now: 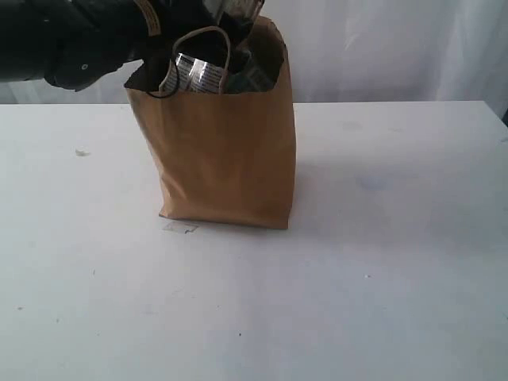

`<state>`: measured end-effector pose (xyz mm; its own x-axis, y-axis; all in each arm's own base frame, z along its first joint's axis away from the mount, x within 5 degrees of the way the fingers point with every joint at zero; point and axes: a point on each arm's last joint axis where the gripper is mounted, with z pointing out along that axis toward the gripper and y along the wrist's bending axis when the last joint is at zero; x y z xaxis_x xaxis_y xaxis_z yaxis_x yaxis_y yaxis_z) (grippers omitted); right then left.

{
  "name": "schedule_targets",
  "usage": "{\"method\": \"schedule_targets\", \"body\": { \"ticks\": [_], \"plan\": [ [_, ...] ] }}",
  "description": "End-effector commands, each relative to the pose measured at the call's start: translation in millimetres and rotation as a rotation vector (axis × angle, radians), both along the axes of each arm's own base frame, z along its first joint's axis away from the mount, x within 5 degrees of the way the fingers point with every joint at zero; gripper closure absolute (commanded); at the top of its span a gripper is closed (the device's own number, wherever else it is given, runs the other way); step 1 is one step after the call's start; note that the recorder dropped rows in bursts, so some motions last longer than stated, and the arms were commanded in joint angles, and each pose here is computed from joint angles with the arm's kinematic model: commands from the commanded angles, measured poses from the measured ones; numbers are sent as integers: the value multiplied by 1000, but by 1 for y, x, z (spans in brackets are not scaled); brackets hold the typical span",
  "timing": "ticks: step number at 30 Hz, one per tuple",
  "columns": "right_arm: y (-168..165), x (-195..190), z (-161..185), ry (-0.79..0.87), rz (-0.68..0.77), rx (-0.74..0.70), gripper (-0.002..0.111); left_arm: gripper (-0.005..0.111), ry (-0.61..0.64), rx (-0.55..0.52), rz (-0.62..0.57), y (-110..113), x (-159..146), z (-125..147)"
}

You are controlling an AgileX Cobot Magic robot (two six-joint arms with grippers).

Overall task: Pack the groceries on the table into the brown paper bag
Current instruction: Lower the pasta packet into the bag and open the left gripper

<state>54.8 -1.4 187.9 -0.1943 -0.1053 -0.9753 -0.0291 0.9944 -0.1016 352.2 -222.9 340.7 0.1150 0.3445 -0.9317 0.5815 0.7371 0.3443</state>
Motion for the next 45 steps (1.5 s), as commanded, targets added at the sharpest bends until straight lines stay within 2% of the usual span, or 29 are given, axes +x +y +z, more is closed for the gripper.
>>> {"method": "schedule_targets", "body": {
  "ticks": [1,11,16,24,32,36,45],
  "plan": [
    [0,0,0,-2,-4,-5,108,35,-16,-6,-3,1,-3,6],
    [0,0,0,-2,-4,-5,108,35,-11,1,29,11,-13,23],
    [0,0,0,0,-5,-5,108,35,2,-30,42,14,-18,31],
    [0,0,0,0,-5,-5,108,35,36,-5,71,19,-20,32],
    [0,0,0,0,-5,-5,108,35,-52,-79,31,21,-30,53],
    [0,0,0,0,-5,-5,108,35,-51,-128,30,24,-35,62],
    [0,0,0,0,-5,-5,108,36,-55,-133,33,26,-38,66]
  ]
}}
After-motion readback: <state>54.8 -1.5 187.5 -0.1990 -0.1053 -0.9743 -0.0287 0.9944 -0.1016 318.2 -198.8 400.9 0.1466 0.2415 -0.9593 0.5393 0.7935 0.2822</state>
